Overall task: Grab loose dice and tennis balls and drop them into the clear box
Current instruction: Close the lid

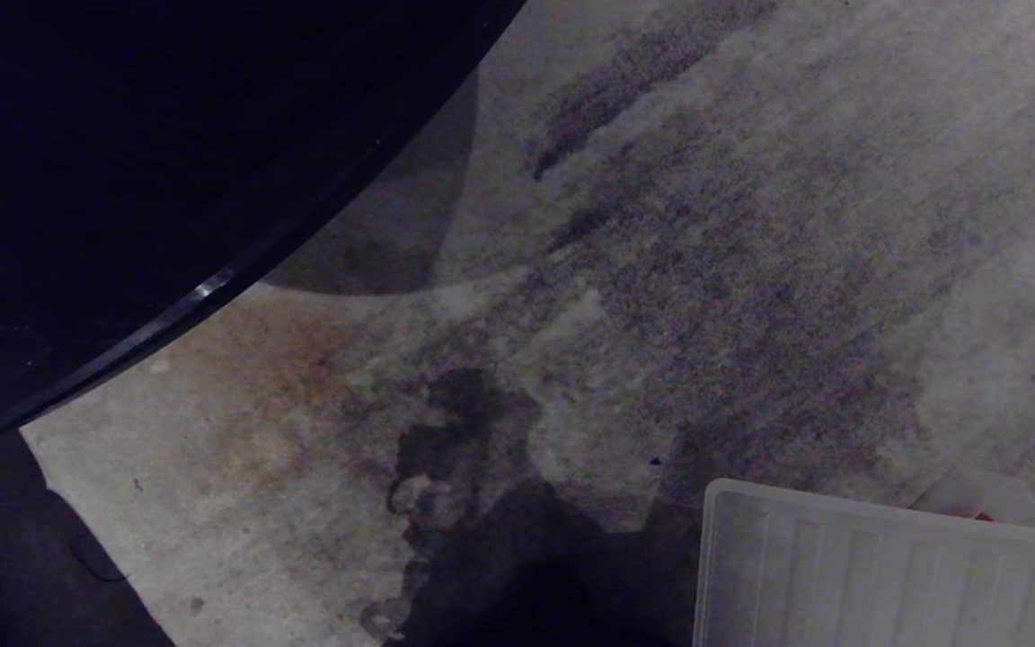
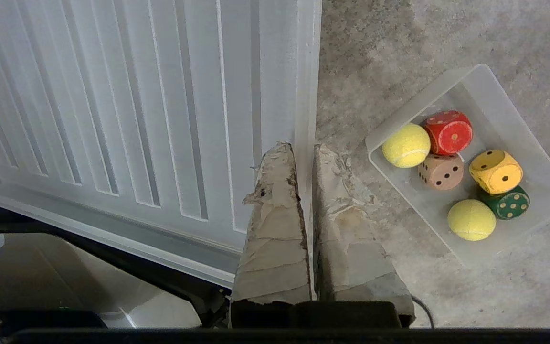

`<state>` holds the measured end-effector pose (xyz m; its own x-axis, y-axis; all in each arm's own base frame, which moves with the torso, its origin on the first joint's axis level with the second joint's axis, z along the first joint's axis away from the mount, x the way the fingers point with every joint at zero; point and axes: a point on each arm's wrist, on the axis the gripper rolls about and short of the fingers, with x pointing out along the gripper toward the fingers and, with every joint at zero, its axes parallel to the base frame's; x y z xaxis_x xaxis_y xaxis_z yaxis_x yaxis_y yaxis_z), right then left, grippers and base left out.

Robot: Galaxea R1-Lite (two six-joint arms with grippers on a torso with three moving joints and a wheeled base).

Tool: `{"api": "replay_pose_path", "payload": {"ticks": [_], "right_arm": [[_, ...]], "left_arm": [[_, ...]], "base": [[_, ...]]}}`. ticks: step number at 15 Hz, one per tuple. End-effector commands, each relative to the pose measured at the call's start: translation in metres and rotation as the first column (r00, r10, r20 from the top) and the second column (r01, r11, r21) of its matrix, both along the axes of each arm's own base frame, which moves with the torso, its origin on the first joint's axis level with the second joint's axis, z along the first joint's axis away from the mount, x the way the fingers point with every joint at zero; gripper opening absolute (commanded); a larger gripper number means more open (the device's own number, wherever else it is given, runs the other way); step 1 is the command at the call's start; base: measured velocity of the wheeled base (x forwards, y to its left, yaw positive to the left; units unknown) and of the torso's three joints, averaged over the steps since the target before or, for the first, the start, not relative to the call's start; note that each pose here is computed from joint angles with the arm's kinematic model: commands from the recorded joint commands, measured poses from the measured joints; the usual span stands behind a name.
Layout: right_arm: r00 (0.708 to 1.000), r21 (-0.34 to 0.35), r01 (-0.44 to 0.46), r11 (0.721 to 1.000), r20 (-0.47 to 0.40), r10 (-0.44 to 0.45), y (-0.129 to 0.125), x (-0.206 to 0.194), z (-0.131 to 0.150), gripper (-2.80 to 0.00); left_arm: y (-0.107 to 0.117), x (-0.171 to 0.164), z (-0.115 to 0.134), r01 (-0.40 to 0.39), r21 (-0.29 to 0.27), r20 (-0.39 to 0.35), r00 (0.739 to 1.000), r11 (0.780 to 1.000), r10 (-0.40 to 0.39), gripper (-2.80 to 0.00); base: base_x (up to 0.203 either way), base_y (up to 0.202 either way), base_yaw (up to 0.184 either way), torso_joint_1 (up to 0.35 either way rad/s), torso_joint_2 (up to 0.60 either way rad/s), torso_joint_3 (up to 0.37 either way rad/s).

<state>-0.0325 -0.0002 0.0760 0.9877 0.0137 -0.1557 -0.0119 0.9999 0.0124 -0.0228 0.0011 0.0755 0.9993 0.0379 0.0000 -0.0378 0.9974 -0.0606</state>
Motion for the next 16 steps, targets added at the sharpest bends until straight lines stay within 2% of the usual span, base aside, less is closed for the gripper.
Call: {"api": "replay_pose_path", "payload": {"ticks": [1,8,16], "right_arm": [[1.0,-0.001,-0.003,1.0,-0.005,0.003,0.0,0.0002,-0.0002,-2.8],[1.0,-0.001,-0.003,1.0,-0.005,0.003,0.0,0.0002,-0.0002,-2.8],[1.0,-0.001,-0.002,1.0,-0.005,0.002,0.0,0.0002,-0.0002,-2.8]], "left_arm": [[0.0001,0.0002,-0.0003,-0.004,-0.007,-0.002,1.0,1.0,0.004,-2.8],[0.0001,0.0002,-0.0004,-0.004,-0.002,-0.003,1.0,1.0,0.004,-2.8],[0.0001,0.0002,-0.0004,-0.004,0.001,-0.003,1.0,1.0,0.004,-2.8]], "base": [[0.0,0.0,0.0,0.0,0.0,0.0],[-0.013,0.0,0.0,0.0,0.0,-0.001],[-0.181,0.0,-0.001,0.002,0.0,0.004]]}}
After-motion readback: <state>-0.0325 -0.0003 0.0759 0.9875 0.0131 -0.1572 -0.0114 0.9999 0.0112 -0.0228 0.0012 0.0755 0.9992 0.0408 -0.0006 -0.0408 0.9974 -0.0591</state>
